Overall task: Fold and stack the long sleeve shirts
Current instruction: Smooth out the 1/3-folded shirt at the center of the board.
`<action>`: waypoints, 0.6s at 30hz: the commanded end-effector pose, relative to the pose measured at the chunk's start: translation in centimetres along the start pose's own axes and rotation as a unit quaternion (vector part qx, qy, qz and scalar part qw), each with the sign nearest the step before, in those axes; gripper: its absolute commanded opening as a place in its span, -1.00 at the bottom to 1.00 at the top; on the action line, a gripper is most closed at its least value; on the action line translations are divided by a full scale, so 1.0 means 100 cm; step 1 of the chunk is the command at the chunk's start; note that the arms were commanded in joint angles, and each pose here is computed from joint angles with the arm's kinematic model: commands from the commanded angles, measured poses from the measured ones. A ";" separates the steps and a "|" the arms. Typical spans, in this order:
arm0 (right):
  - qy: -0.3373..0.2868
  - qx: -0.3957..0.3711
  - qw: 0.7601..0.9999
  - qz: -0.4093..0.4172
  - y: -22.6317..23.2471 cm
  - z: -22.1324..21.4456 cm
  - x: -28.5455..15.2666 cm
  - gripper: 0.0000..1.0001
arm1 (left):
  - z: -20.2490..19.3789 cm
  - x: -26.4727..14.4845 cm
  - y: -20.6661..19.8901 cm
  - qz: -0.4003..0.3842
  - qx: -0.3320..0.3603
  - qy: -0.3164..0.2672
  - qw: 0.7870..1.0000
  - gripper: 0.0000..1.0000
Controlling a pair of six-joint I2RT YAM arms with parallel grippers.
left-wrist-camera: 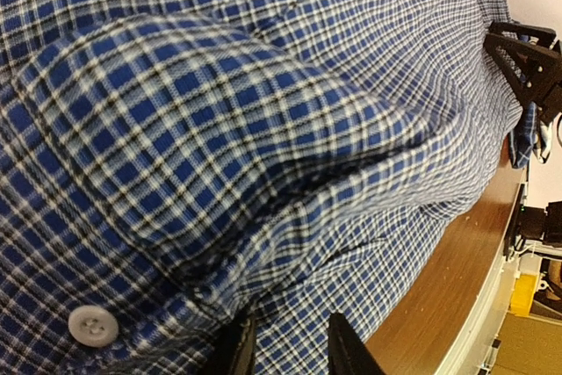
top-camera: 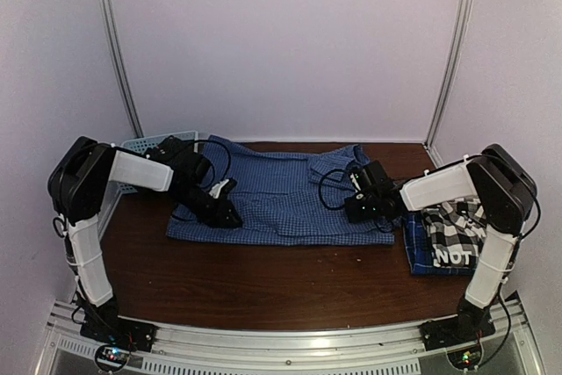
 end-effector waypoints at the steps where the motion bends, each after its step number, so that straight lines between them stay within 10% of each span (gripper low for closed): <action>1: -0.010 0.001 1.000 0.019 0.007 0.007 -0.007 0.07 | -0.018 -0.012 -0.008 -0.011 -0.004 0.026 1.000 -0.41; 18: -0.045 -0.005 0.984 0.175 0.083 0.027 -0.031 0.07 | 0.060 -0.021 -0.036 -0.061 0.052 -0.112 0.991 -0.37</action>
Point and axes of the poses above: each gripper's point midway between its finger pads, its own x axis out along the fingers, its own y axis along the line the jaws close on, z = x × y, the point moved 2 cm from there along -x, back along the fingers, and after that the axes turned 7 degrees about x, right-handed, at the moved point
